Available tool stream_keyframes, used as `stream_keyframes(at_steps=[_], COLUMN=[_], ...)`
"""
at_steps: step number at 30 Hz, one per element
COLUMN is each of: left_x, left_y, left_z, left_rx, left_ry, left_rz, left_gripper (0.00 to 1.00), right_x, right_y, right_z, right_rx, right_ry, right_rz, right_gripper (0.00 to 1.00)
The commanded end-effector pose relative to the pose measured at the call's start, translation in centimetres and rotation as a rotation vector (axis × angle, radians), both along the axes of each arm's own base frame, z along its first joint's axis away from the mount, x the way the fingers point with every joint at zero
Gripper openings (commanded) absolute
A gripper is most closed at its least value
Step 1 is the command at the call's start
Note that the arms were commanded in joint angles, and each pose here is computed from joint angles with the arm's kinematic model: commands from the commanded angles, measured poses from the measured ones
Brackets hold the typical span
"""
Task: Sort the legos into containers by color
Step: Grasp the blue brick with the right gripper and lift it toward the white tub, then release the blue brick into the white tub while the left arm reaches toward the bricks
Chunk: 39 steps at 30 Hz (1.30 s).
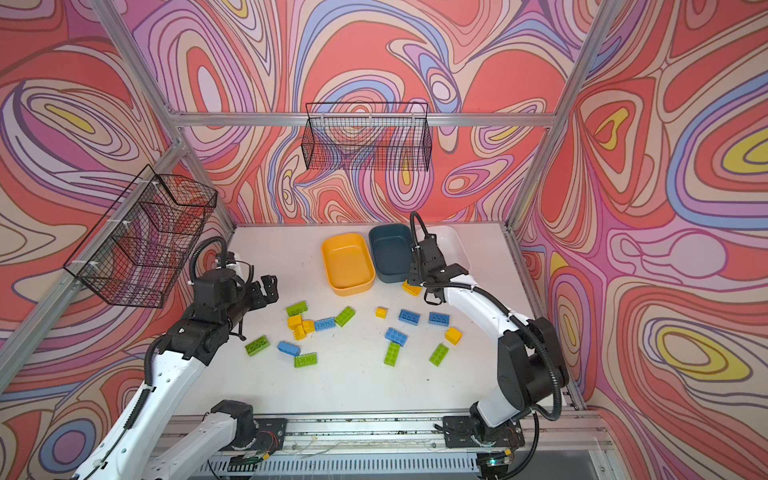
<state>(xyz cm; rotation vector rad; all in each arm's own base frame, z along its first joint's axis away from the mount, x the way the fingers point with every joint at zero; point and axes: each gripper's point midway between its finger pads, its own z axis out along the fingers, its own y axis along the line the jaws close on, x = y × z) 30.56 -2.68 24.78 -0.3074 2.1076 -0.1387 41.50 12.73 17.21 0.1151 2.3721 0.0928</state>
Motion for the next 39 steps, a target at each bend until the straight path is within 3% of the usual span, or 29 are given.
stream_keyframes(at_steps=[1, 10, 14, 25, 28, 32, 36, 39], left_x=[0.5, 1.0, 1.3, 1.2, 1.2, 1.1, 1.0, 1.0], left_y=[-0.7, -1.6, -2.8, -2.9, -4.1, -6.0, -8.4, -10.8], left_z=[0.0, -1.4, -1.8, -2.1, -2.0, -1.2, -0.5, -0.3], left_rx=[-0.019, -0.054, -0.094, -0.037, -0.014, 0.045, 0.154, 0.141], left_ry=[-0.005, 0.021, 0.046, 0.08, 0.099, 0.114, 0.145, 0.173], left_rz=[-0.018, -0.037, -0.074, -0.098, -0.152, -0.217, -0.271, -0.324], left_gripper=[1.0, 1.0, 1.0, 1.0, 1.0, 1.0, 1.0, 1.0], right_x=[0.8, 6.7, 9.1, 11.7, 11.6, 11.3, 10.4, 9.4], right_y=[-1.0, -4.8, -6.2, -7.3, -7.2, -7.3, -7.6, -7.8], right_z=[0.1, -0.3, -3.1, -4.6, -4.1, -2.7, -0.2, 1.9], right_rx=[0.011, 0.096, 0.102, 0.122, 0.133, 0.149, 0.172, 0.192], right_ry=[0.039, 0.016, 0.051, 0.061, 0.054, 0.022, -0.039, -0.087], right_rz=[0.021, -0.049, -0.086, -0.11, -0.107, -0.107, -0.114, -0.119], right_gripper=[0.5, 0.5, 0.5, 0.54, 0.6, 0.85, 0.92, 0.95])
